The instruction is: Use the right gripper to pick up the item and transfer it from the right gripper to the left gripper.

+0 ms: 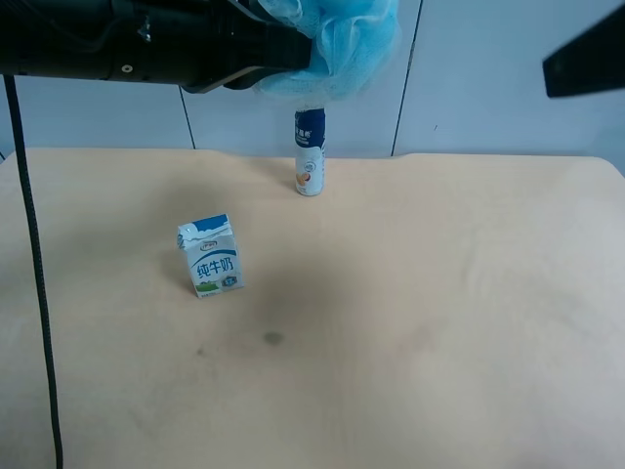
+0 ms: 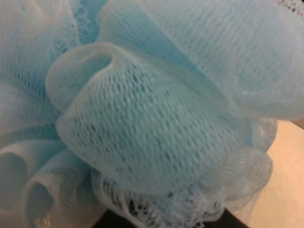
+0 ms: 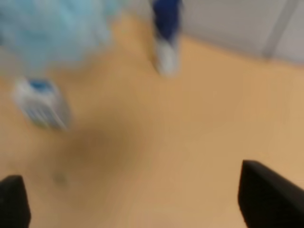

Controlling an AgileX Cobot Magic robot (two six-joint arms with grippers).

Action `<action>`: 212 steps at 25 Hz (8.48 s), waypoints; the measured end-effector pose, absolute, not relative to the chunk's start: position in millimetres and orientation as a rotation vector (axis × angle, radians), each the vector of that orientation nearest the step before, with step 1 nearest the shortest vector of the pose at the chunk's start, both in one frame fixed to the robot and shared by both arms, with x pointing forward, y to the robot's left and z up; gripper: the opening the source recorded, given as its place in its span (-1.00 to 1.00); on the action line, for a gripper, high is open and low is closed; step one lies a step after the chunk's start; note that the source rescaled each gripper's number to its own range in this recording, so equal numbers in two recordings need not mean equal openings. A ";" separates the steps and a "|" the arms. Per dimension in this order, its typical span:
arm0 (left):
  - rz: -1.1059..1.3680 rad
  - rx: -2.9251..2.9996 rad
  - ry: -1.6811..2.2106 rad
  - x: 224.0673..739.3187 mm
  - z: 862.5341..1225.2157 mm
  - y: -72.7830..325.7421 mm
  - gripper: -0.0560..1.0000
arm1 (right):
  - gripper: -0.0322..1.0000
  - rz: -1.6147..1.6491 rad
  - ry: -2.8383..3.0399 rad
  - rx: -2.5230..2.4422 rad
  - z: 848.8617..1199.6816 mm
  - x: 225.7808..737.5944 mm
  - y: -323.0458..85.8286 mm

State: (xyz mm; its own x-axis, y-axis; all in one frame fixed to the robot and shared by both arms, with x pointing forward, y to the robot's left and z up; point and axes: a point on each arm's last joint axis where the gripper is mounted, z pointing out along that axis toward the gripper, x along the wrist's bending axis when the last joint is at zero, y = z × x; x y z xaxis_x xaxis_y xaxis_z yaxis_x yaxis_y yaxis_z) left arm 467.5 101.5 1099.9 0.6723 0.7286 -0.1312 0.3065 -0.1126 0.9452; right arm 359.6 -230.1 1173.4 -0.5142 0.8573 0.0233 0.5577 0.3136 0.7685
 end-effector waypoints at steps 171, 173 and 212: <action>0.806 1.751 1.301 279.8 1110.0 285.6 1.00 | 0.76 0.930 1.581 1.586 1068.8 236.7 -295.4; 0.830 1.722 1.308 270.3 1101.6 288.2 1.00 | 0.76 0.930 1.581 1.586 1068.8 236.7 -295.4; 0.828 1.655 1.409 239.6 1056.1 296.7 1.00 | 0.76 0.930 1.580 1.587 1068.8 236.7 -295.4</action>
